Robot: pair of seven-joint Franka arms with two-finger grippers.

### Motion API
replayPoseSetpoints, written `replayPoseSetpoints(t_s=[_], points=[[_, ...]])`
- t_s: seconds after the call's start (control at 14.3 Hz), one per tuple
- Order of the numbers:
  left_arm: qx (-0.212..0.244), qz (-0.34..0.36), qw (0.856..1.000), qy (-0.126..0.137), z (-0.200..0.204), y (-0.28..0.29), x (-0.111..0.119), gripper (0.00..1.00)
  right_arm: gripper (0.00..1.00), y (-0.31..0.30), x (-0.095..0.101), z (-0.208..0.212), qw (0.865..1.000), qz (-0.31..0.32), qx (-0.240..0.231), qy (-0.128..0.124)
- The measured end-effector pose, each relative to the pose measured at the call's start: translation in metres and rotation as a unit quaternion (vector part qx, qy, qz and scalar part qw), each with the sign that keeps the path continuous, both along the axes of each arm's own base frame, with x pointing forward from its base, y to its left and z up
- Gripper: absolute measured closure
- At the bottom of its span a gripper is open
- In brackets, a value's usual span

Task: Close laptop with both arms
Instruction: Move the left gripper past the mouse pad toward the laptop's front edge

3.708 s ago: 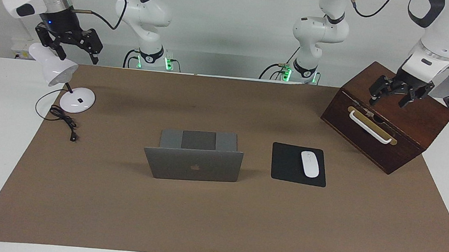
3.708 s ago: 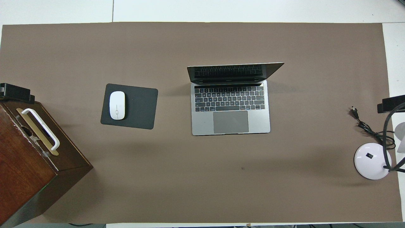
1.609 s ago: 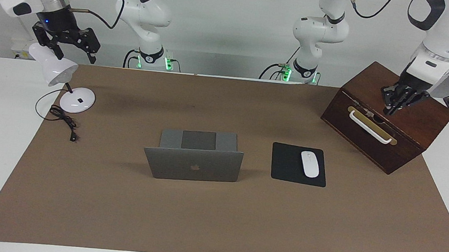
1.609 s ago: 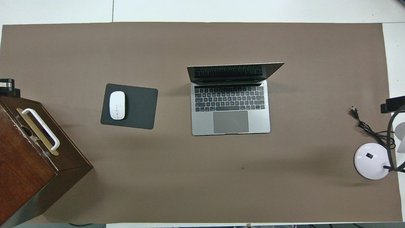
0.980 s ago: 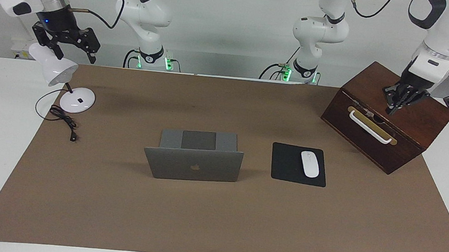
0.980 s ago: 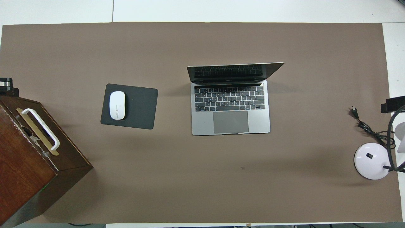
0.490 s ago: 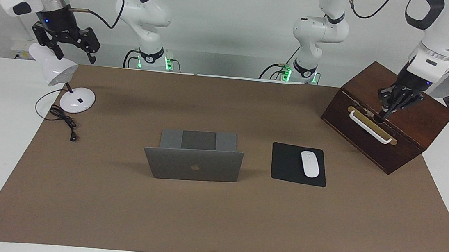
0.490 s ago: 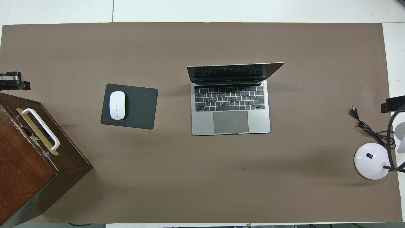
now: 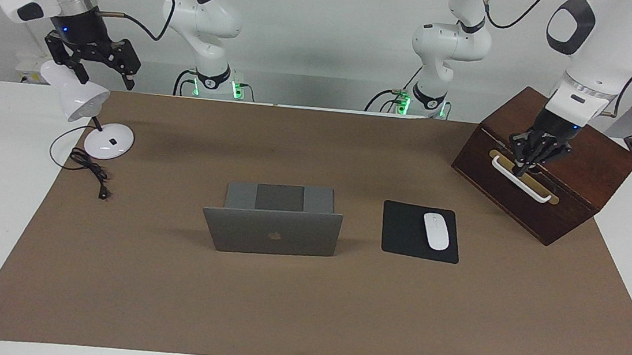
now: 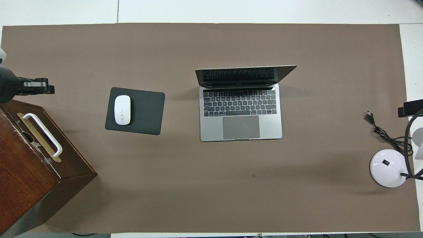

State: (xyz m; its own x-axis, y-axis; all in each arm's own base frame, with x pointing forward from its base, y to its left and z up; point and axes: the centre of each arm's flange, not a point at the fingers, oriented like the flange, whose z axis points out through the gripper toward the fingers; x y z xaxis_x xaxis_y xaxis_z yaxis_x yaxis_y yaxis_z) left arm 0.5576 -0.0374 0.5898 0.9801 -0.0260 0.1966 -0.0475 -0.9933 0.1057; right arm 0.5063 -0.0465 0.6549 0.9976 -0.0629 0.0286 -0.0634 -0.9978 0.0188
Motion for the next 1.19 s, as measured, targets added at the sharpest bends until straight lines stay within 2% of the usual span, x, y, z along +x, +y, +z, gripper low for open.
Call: replayPoseSetpoints(t_s=[0.28, 0.63, 0.84, 0.98, 1.19], points=[[-0.003, -0.018, 0.999, -0.051, -0.03, -0.028, -0.016, 0.99, 0.0, 0.0, 0.0, 0.0, 1.0, 0.0, 0.0, 0.0], [-0.008, -0.064, 0.994, -0.088, -0.058, -0.082, -0.038, 0.99, 0.0, -0.003, 0.0, 0.0, 1.0, -0.003, 0.0, 0.0], [-0.013, -0.094, 0.989, -0.116, -0.094, -0.115, -0.062, 0.99, 0.0, -0.005, 0.0, 0.0, 1.0, -0.005, 0.0, -0.001], [-0.016, -0.115, 0.985, -0.128, -0.113, -0.135, -0.079, 0.99, 0.04, -0.006, 0.001, 0.002, 1.0, -0.005, -0.001, -0.009], [-0.022, -0.145, 0.978, -0.146, -0.132, -0.164, -0.1, 0.99, 0.36, -0.006, 0.006, 0.006, 0.999, -0.005, -0.003, -0.031]])
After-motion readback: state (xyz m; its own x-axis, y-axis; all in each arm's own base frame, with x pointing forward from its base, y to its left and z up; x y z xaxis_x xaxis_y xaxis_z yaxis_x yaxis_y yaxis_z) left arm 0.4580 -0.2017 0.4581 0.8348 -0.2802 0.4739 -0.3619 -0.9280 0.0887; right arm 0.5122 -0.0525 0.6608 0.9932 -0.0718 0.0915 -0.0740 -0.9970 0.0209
